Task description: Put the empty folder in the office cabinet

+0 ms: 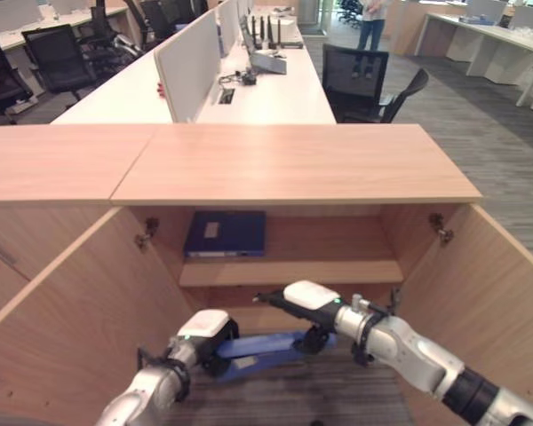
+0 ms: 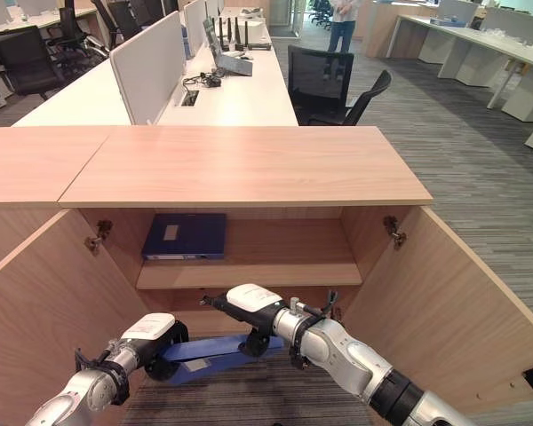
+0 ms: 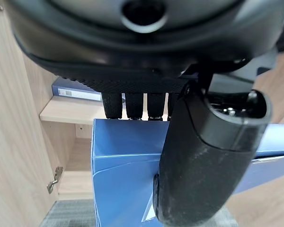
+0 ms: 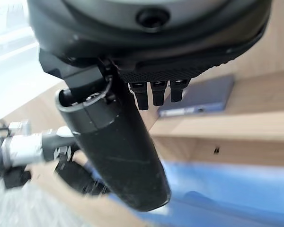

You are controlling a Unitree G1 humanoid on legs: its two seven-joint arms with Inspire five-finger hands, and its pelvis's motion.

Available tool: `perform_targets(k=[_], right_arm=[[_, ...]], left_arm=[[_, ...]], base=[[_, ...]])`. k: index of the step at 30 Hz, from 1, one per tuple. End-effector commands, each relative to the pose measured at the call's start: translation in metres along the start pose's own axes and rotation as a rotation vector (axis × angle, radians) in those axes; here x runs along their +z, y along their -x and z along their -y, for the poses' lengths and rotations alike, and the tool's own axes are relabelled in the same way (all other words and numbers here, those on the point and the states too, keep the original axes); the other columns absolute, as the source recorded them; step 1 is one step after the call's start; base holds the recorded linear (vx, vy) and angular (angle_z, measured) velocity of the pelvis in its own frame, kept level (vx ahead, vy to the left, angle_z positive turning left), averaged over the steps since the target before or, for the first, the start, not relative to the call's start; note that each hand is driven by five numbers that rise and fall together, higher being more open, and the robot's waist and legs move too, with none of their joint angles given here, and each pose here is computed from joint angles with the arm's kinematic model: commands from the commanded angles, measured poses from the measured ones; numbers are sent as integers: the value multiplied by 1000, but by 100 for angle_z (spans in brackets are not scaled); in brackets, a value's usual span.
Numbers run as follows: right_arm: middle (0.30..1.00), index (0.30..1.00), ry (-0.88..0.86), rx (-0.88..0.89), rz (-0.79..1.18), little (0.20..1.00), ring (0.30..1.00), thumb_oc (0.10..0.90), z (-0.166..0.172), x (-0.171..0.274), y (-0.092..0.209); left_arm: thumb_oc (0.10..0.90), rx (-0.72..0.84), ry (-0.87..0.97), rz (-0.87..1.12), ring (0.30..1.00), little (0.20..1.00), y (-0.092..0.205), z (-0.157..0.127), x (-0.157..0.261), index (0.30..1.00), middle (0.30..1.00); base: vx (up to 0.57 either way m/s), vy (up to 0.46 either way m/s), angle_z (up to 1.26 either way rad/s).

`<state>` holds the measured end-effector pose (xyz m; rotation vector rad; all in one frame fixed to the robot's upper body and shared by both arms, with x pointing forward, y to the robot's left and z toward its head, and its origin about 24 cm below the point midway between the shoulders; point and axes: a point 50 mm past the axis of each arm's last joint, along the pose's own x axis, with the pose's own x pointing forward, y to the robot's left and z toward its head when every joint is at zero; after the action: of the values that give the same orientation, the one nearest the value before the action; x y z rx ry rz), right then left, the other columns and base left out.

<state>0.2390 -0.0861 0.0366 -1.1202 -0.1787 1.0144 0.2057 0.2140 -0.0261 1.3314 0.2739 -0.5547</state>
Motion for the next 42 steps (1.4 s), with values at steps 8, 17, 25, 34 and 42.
perform_targets(k=[8,17,25,34,42], right_arm=[[900,900,-51,-88,-22,900,900,800,16,-4,-26],[900,900,-141,-74,-49,900,900,800,1,-6,-29],[900,900,-3,-68,-141,900,900,800,4,-24,-24],[300,300,-140,16,-307,300,300,400,-43,-51,-32],[300,300,-212,37,-415,300,300,400,-64,-67,-32]], left_arm=[[400,414,27,191,300,300,-21,-96,43,300,300],[400,515,-56,204,300,300,-32,-122,57,300,300],[400,572,52,436,300,300,-2,-141,88,300,300],[400,370,567,982,300,300,45,-153,143,300,300],[400,72,863,1203,300,300,49,-152,169,300,300]], base=[[0,0,0],[0,0,0],[0,0,0],[1,0,2],[0,0,0]])
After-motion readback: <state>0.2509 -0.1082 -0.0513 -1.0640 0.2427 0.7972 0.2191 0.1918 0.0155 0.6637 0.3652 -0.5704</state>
